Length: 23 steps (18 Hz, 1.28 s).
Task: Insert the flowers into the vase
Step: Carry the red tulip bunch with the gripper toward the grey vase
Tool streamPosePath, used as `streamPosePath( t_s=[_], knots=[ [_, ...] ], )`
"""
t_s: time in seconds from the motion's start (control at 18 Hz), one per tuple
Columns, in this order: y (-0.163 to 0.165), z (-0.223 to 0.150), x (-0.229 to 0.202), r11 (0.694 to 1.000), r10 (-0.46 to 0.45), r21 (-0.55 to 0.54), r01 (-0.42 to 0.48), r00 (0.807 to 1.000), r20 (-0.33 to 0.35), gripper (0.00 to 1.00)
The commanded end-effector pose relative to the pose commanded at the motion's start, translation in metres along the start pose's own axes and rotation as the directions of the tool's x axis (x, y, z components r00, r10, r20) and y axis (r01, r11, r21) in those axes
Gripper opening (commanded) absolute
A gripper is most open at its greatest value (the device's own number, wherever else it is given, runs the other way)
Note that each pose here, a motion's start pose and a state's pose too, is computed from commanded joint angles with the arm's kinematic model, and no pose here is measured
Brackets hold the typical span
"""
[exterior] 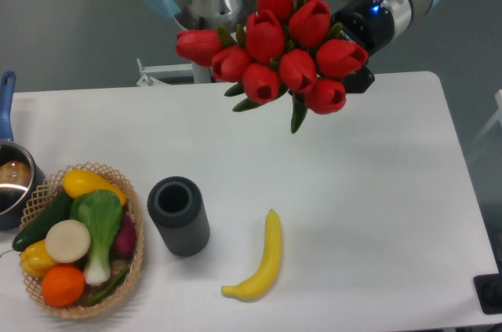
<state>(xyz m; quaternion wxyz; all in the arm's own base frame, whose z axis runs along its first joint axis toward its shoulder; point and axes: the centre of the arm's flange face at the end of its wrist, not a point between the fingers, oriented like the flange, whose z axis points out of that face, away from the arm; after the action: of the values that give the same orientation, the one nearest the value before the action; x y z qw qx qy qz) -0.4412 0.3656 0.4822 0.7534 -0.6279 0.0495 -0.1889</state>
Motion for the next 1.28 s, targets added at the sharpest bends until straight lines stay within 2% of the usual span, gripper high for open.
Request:
streamPosePath(
  t_s=[0.67, 0.89, 1.0, 1.11, 1.28],
  knots=[
    [0.018, 0.025, 0.002, 1.0, 0.001, -0.009, -0.002, 0.999, -0.05, 0.21],
    [0.05, 0.062, -0.004, 0.999, 0.048, 0.001, -0.049, 0.99, -0.129, 0.21],
    [0.065, 0.073, 0.0, 0.997, 0.067, 0.045, -0.061, 0.984, -0.162, 0.21],
    [0.082, 0.075, -0.007, 0.994, 0.056, 0.102, -0.038, 0.983, -0.176, 0.21],
    [0.106, 0.081, -0.001, 0.99, 0.064, 0.133, -0.04, 0.981, -0.185, 0.21]
  ],
)
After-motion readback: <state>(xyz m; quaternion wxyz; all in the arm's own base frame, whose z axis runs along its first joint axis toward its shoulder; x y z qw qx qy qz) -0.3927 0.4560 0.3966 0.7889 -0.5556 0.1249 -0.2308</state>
